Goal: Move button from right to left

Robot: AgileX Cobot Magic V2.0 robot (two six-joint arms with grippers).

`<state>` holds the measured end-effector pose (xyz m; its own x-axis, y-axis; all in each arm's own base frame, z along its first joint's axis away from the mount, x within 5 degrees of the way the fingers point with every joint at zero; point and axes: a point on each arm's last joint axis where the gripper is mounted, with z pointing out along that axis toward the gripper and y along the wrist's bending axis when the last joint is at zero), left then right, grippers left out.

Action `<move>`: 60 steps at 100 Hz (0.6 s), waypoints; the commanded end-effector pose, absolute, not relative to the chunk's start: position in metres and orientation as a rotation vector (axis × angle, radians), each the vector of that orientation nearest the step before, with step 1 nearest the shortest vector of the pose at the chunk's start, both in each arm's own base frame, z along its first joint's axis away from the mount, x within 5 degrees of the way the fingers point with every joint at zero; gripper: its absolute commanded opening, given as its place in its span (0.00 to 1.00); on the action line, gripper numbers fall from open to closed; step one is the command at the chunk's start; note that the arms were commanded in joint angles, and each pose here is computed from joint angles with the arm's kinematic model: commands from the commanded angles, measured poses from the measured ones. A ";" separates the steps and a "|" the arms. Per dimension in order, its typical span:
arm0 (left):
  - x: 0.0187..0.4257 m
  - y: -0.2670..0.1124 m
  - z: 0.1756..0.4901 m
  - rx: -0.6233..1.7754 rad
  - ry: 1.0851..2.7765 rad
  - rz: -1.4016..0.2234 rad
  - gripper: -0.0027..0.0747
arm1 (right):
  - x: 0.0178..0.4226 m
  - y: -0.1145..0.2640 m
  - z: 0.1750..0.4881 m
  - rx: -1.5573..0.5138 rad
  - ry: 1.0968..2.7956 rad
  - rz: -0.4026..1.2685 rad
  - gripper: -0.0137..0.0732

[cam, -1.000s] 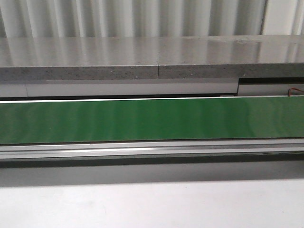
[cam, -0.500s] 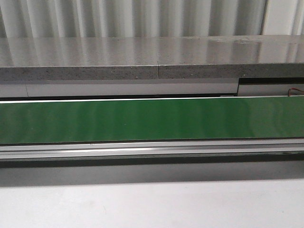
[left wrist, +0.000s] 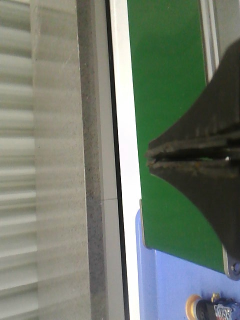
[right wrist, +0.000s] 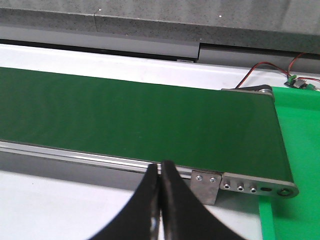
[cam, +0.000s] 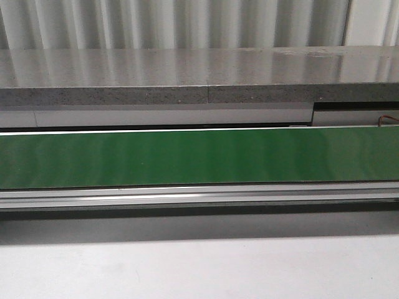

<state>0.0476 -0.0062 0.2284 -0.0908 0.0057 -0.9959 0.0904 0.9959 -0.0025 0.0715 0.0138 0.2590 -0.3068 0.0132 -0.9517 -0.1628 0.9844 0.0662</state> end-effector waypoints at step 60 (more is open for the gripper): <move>0.055 -0.002 0.199 0.036 1.516 -0.033 0.01 | 0.074 0.013 0.275 -0.113 1.775 0.161 0.08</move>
<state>0.0562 -0.0029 0.2021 -0.0249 0.0156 -0.9996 0.0498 0.9987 0.0143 0.0716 0.0138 0.2592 -0.3050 0.0136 -0.9523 -0.1628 0.9844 0.0662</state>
